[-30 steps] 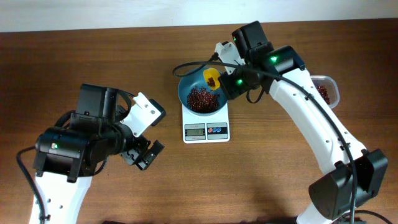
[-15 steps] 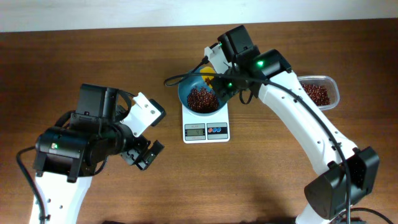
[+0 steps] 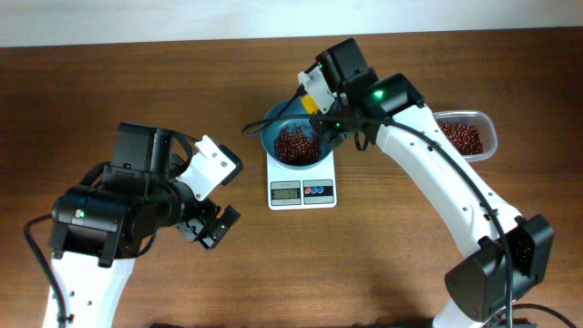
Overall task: Scoop item into bowl and weigh 50g on scale
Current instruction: 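Move the scoop right with the right gripper to the bean tub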
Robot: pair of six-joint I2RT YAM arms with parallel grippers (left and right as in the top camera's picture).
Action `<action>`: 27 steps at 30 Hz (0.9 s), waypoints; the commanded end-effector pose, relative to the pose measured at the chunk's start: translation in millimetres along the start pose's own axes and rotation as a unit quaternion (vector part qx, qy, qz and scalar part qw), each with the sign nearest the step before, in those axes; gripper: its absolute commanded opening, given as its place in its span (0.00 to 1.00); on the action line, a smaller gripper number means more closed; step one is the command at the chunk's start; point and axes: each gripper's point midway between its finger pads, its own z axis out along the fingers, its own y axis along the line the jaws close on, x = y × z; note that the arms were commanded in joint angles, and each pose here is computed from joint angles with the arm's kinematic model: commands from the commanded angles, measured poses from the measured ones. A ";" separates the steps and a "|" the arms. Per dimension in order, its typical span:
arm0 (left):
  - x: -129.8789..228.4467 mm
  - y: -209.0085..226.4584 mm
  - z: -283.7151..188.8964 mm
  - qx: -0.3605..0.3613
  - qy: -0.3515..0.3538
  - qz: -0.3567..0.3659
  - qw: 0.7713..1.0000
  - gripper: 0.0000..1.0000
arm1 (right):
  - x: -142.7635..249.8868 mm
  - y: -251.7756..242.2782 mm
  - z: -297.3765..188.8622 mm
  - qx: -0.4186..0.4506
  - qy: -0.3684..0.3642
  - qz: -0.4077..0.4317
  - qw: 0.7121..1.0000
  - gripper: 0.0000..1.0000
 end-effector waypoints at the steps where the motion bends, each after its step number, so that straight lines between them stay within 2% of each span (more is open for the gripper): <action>1: -4.5 -0.2 -5.3 -0.001 -0.012 0.009 1.000 0.99 | -8.0 0.9 -0.6 0.013 -0.005 -0.012 1.000 0.04; 13: -4.5 -0.2 -5.3 -0.001 -0.012 0.009 1.000 0.99 | -9.5 -4.1 -1.7 0.032 -0.006 -0.010 0.999 0.04; 17: -4.5 -0.2 -5.3 -0.001 -0.012 0.009 1.000 0.99 | -22.5 -5.8 -17.3 -0.020 -0.041 0.073 0.996 0.04; 20: -4.5 -0.2 -5.3 -0.001 -0.012 0.009 1.000 0.99 | -31.8 -43.4 -53.3 -0.015 -0.078 0.163 0.983 0.04; 23: -4.5 -0.2 -5.3 -0.001 -0.012 0.009 1.000 0.99 | -7.0 -84.4 -83.6 0.018 -0.060 0.211 0.975 0.04; 25: -4.5 -0.2 -5.3 -0.001 -0.012 0.009 1.000 0.99 | 55.1 -124.1 -94.6 0.065 0.021 0.269 0.961 0.04; 27: -4.5 -0.2 -5.3 -0.001 -0.012 0.009 1.000 0.99 | 92.7 -140.5 -92.8 0.080 0.073 0.302 0.947 0.04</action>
